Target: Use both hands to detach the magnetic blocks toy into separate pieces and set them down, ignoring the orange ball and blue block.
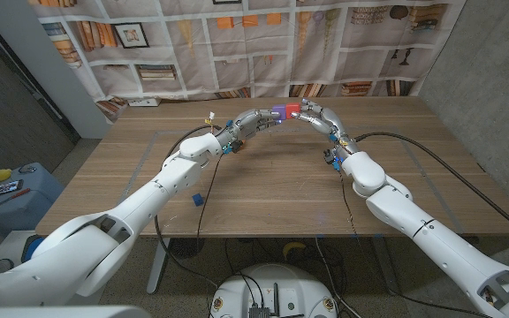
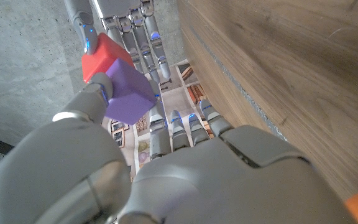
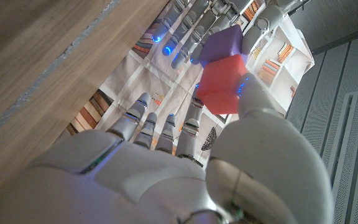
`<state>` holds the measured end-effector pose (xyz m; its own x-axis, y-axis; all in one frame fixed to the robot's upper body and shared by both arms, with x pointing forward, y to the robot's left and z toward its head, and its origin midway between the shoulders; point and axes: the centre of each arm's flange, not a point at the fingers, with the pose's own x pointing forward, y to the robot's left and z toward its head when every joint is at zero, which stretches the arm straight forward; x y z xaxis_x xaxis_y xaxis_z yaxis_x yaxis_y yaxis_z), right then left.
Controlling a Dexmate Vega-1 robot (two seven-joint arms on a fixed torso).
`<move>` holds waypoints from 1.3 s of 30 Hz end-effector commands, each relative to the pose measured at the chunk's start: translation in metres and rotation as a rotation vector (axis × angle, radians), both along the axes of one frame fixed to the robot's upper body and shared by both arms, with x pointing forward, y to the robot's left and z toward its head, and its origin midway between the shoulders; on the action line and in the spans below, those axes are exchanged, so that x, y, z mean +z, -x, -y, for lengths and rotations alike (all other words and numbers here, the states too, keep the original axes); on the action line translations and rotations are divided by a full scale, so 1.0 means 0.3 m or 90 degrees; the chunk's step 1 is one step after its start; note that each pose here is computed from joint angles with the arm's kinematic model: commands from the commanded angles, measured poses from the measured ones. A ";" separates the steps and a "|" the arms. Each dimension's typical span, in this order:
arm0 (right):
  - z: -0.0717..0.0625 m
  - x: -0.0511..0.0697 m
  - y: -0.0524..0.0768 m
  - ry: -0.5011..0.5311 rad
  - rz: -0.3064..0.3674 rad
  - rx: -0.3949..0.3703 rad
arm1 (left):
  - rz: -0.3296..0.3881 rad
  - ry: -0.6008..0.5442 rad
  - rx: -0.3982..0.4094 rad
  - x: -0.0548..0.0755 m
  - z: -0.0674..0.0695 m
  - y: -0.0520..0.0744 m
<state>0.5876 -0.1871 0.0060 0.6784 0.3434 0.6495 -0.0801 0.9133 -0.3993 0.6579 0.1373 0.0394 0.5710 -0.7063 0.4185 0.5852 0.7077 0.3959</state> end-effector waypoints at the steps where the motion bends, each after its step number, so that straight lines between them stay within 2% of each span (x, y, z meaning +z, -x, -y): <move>1: 0.007 0.002 -0.003 -0.007 0.000 0.002 | 0.002 0.003 0.000 0.001 -0.004 0.004; 18: 0.008 0.000 0.002 -0.016 0.001 0.003 | 0.001 0.009 -0.003 -0.006 -0.023 0.013; 39: 0.019 -0.002 0.012 -0.021 0.001 -0.002 | 0.009 0.000 0.017 0.003 -0.076 0.031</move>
<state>0.5857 -0.1905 0.0051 0.6756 0.3250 0.6617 -0.0821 0.9252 -0.3705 0.6506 0.1522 0.0390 0.5748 -0.6971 0.4285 0.5731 0.7167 0.3972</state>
